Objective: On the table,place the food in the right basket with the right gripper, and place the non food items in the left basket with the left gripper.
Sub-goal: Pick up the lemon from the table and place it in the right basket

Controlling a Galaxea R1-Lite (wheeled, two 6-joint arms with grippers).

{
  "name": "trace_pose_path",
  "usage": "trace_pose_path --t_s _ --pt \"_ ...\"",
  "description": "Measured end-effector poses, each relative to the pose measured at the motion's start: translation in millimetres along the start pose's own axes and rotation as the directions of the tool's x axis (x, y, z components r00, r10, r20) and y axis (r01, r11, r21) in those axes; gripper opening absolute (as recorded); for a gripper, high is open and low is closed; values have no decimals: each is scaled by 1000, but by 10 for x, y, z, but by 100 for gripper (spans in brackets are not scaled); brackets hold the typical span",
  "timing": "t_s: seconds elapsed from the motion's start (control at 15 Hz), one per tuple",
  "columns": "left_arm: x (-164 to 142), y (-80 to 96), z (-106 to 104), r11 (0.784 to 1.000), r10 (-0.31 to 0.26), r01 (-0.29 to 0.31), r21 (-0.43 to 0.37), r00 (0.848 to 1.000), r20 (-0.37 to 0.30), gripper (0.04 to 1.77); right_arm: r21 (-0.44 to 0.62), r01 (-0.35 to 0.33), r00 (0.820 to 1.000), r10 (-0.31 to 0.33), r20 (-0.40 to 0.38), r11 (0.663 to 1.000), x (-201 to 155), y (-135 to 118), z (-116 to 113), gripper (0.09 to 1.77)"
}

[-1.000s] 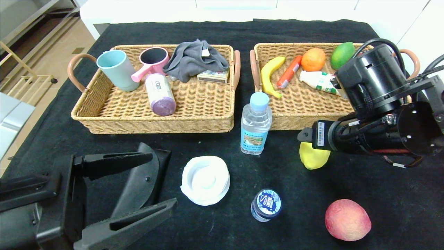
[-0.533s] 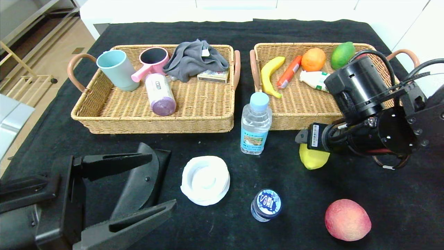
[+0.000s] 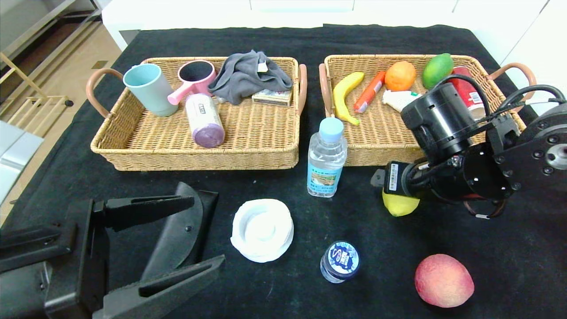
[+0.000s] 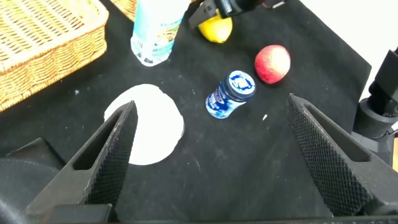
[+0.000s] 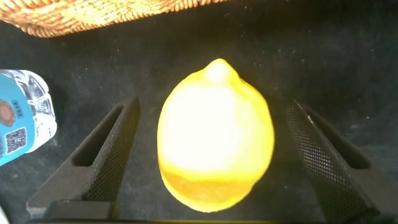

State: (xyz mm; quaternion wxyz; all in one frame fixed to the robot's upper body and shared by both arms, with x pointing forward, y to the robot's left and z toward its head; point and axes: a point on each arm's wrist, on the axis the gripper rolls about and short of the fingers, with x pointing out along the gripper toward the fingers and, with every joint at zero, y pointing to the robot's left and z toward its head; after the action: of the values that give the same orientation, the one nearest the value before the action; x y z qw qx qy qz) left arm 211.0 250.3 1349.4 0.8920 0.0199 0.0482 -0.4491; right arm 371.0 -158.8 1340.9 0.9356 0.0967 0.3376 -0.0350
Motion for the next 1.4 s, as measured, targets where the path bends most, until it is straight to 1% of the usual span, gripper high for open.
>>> trace_pose_path --t_s 0.4,0.47,0.6,0.67,0.73,1.4 --pt "-2 0 -2 1000 0 0 1 1000 0 172 4 17 1000 -17 -6 1000 58 -20 3 171" --pt "-2 1 -3 1000 2 -2 0 1000 -1 172 4 18 1000 -18 -7 1000 63 -21 2 162" --pt "-2 2 -3 1000 2 -2 0 1000 0 172 5 20 1000 -20 -6 1000 68 -24 4 127" --pt "-2 2 -3 1000 2 -2 0 1000 0 172 5 20 1000 -20 -7 1000 68 -24 3 115" --pt "-2 2 -3 1000 2 -2 0 1000 0 172 6 19 1000 -19 -8 1000 70 -27 5 111" --pt "5 7 -10 1000 3 -3 0 1000 -3 172 2 21 1000 -21 -14 1000 84 -24 -6 108"
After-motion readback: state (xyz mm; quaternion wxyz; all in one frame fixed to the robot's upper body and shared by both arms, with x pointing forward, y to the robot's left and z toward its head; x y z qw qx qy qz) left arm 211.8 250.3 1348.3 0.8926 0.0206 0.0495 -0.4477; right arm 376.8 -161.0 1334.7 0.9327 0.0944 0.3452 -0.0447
